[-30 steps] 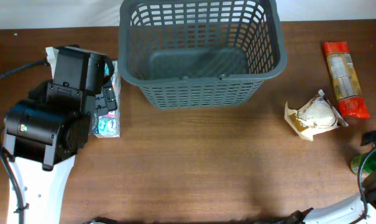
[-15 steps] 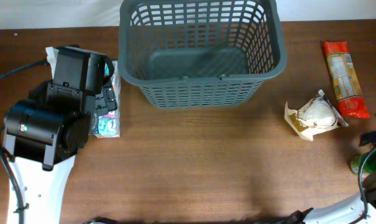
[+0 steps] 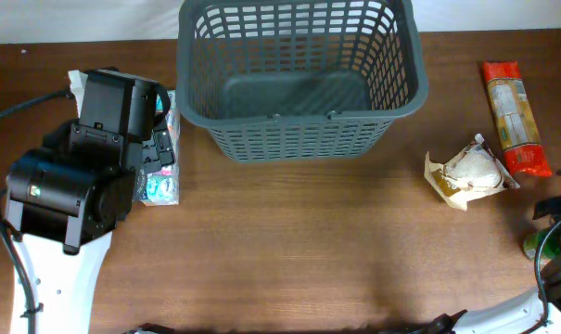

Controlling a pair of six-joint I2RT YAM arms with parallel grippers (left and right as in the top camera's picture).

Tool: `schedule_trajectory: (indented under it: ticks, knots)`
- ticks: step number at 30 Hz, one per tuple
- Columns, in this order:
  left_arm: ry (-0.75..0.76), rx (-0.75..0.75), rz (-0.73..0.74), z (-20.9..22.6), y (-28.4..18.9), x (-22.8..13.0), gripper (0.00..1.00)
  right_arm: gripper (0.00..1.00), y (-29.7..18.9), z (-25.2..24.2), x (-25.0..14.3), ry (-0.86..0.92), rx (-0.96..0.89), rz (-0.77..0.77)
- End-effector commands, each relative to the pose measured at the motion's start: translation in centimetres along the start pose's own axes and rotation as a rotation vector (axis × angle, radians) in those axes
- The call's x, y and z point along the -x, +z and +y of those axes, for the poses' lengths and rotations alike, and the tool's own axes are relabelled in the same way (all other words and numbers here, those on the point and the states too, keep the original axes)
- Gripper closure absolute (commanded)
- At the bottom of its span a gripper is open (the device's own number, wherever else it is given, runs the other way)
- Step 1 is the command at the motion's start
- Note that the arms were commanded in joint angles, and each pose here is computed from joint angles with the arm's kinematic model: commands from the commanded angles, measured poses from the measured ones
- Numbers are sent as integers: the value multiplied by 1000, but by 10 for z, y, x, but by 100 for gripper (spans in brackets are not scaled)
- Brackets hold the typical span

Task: Pack container

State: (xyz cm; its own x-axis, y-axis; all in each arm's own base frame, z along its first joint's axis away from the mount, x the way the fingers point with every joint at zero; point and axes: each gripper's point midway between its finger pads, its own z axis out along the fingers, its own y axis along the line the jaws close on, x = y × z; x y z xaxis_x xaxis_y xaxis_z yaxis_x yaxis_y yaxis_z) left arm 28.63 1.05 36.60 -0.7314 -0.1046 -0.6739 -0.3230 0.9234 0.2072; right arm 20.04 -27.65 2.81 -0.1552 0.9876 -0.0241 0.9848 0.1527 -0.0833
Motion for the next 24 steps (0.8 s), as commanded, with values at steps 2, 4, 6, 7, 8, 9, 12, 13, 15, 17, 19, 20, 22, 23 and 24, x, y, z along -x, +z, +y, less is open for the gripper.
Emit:
schedule_trajectory:
  ticks: [2, 4, 6, 7, 8, 9, 12, 13, 15, 17, 19, 20, 22, 23, 24]
  knots:
    - [-5, -4, 12, -1, 2, -2, 1, 1, 4, 1, -3, -13, -6, 9]
    - [-6, -4, 11, -1, 2, -2, 1, 1, 4, 0, -3, -14, -7, 10]
    - [-6, -4, 11, -1, 2, -2, 1, 1, 4, 0, -3, -14, -7, 11]
    - [-6, -3, 11, -1, 2, -2, 1, 1, 4, 0, -3, -13, -7, 11]
    - [-6, -4, 11, -1, 2, -2, 1, 1, 4, 0, -3, -13, -7, 11]
    - [-6, -4, 11, -1, 2, -2, 1, 1, 4, 0, -3, -13, -7, 11]
    - [-6, -4, 11, -1, 2, -2, 1, 1, 5, 1, -3, -14, -6, 8]
    - [-6, -4, 11, -1, 2, -1, 1, 1, 5, 1, -2, -14, -4, 5]
    - [-6, -4, 11, -1, 2, -1, 1, 1, 5, 2, -1, -13, -1, 1]
    - [-6, -4, 11, -1, 2, -2, 1, 1, 5, 3, 0, -16, 5, -3]
    - [-6, -4, 11, -1, 2, -2, 1, 1, 5, 3, 0, -16, 5, -4]
    - [-6, -4, 11, -1, 2, -2, 1, 1, 5, 3, 0, -16, 5, -3]
    - [-6, -4, 11, -1, 2, -2, 1, 1, 5, 3, 0, -16, 6, -3]
    - [-6, -4, 11, -1, 2, -2, 1, 1, 5, 3, 0, -16, 7, -1]
    - [-6, -4, 12, -1, 2, -2, 1, 1, 5, 4, -1, -19, 13, 2]
